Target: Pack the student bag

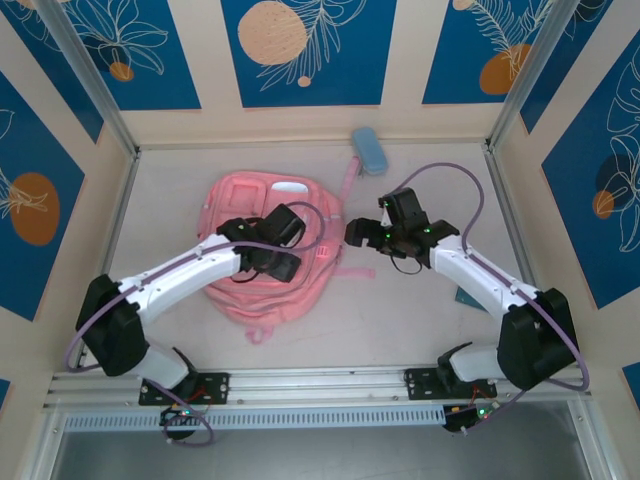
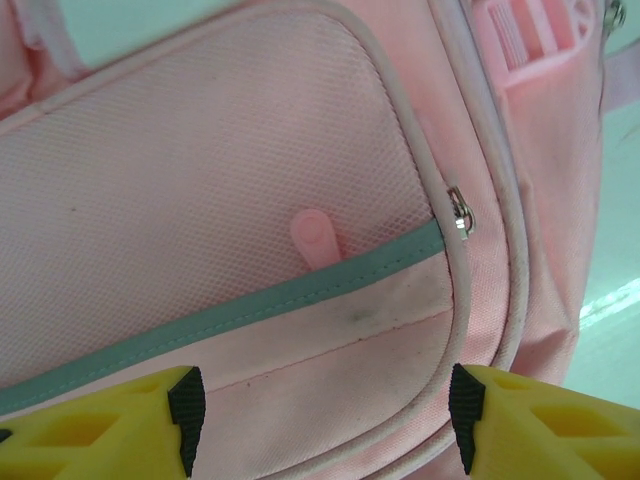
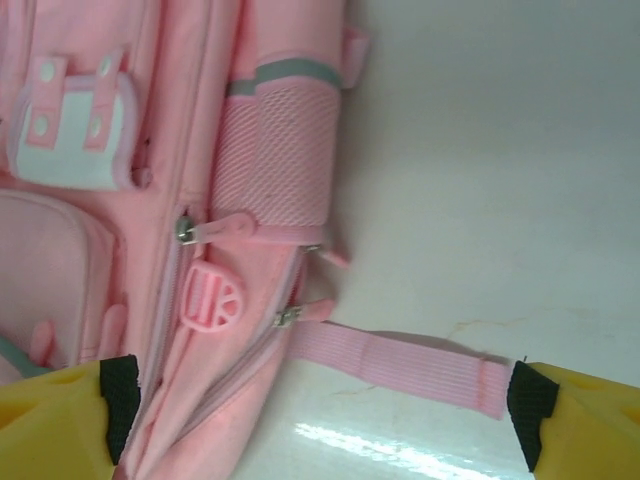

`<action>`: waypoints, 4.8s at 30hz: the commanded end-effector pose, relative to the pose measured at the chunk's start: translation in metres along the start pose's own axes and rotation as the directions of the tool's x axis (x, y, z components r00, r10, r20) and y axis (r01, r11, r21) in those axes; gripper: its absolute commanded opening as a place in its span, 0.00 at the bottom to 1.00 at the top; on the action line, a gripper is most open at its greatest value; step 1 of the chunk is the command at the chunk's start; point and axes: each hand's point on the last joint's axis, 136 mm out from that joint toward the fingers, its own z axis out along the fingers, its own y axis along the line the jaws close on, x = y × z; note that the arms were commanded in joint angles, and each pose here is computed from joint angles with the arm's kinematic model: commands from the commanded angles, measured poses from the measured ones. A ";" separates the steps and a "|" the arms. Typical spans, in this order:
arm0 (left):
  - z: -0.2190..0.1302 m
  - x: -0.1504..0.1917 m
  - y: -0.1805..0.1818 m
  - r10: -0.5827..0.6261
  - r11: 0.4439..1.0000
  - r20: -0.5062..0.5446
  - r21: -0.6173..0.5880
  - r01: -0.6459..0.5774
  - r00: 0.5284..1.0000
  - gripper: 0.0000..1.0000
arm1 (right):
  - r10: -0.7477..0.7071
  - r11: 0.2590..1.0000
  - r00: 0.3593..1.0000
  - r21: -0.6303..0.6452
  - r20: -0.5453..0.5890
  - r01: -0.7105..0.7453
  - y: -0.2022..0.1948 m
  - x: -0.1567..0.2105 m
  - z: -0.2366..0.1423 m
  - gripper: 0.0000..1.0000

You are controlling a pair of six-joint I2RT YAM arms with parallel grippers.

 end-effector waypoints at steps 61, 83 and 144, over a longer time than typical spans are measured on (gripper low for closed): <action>-0.059 -0.033 0.027 0.060 0.986 0.252 -0.165 -0.018 0.966 0.00 | -0.497 0.739 0.863 -0.567 -0.093 0.364 0.111 0.003 0.069 0.52; -0.058 -0.032 0.025 0.062 0.989 0.239 -0.145 -0.027 0.969 0.00 | -0.605 0.652 0.792 -0.622 -0.083 0.433 0.104 0.004 0.080 0.22; -0.052 -0.026 0.025 0.068 0.990 0.229 -0.136 -0.037 0.971 0.00 | -0.710 0.677 0.698 -0.368 -0.097 0.637 0.083 -0.005 0.072 0.08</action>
